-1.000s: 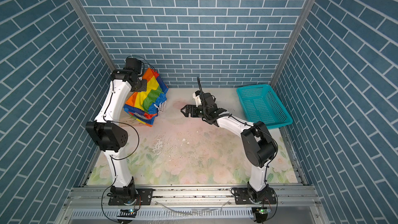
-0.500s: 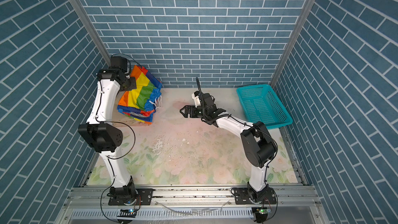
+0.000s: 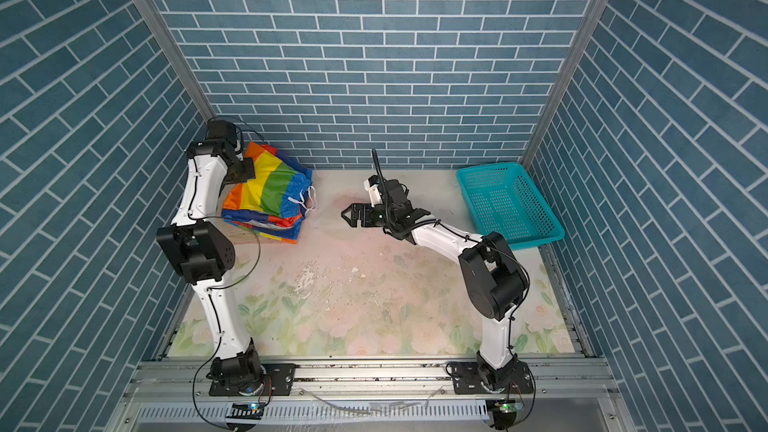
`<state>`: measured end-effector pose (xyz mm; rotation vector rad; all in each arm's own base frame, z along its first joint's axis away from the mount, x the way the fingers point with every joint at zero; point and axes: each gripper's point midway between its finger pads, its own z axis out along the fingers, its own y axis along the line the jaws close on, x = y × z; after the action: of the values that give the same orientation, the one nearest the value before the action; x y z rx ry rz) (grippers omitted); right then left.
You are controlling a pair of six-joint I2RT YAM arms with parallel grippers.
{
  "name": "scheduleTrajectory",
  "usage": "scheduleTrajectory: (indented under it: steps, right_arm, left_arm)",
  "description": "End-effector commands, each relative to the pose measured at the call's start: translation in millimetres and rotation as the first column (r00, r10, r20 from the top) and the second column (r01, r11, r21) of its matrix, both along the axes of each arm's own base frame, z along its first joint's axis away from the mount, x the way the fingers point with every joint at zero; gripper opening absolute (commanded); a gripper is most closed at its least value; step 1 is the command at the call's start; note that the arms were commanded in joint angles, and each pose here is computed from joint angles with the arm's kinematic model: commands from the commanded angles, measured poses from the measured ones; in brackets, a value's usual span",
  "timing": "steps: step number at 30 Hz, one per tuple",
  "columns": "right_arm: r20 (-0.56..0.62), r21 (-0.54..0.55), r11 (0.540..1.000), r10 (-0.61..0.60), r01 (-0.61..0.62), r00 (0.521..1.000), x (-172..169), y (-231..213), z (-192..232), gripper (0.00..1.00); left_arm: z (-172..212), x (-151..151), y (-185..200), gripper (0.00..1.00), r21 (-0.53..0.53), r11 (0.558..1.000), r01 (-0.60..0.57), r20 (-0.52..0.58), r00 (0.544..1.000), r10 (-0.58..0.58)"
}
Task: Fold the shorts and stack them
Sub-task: 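Carry the shorts with the left gripper onto the clothes stack and release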
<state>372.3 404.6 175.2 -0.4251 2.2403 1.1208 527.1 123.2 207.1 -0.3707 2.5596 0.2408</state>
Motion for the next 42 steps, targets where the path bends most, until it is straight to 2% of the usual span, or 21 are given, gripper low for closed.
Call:
scheduleTrajectory:
  steps: [1, 9, 22, 35, 37, 42]
  right_arm:
    - [-0.004, 0.021, 1.000, 0.012, -0.012, 1.000, 1, 10, 5, 0.98]
    - [-0.017, 0.024, 0.999, 0.023, -0.023, 1.000, 4, 19, 1, 0.98]
    - [-0.029, 0.028, 0.999, 0.034, -0.033, 0.999, 4, 27, -2, 0.98]
    - [-0.031, 0.032, 0.999, 0.037, -0.036, 0.999, 2, 29, -1, 0.98]
    - [-0.031, 0.033, 0.999, 0.038, -0.037, 0.999, 1, 30, 0, 0.98]
    - [-0.034, 0.035, 0.999, 0.039, -0.038, 0.999, 1, 31, 0, 0.98]
  left_arm:
    - [14, 5, 27, 0.00, 0.051, 0.998, -0.033, 0.045, 0.998, 0.031]
    - [-8, 4, 70, 0.00, 0.062, 0.993, -0.101, 0.021, 0.995, 0.100]
    - [-58, 0, 111, 0.00, 0.119, 0.981, -0.155, -0.058, 0.985, 0.163]
    - [-91, 10, 111, 0.01, 0.054, 0.985, -0.164, -0.078, 0.983, 0.168]
    - [-96, 12, 108, 0.15, 0.037, 0.987, -0.156, -0.082, 0.984, 0.158]
    - [-98, 12, 99, 0.64, -0.016, 0.989, -0.147, -0.085, 0.986, 0.145]
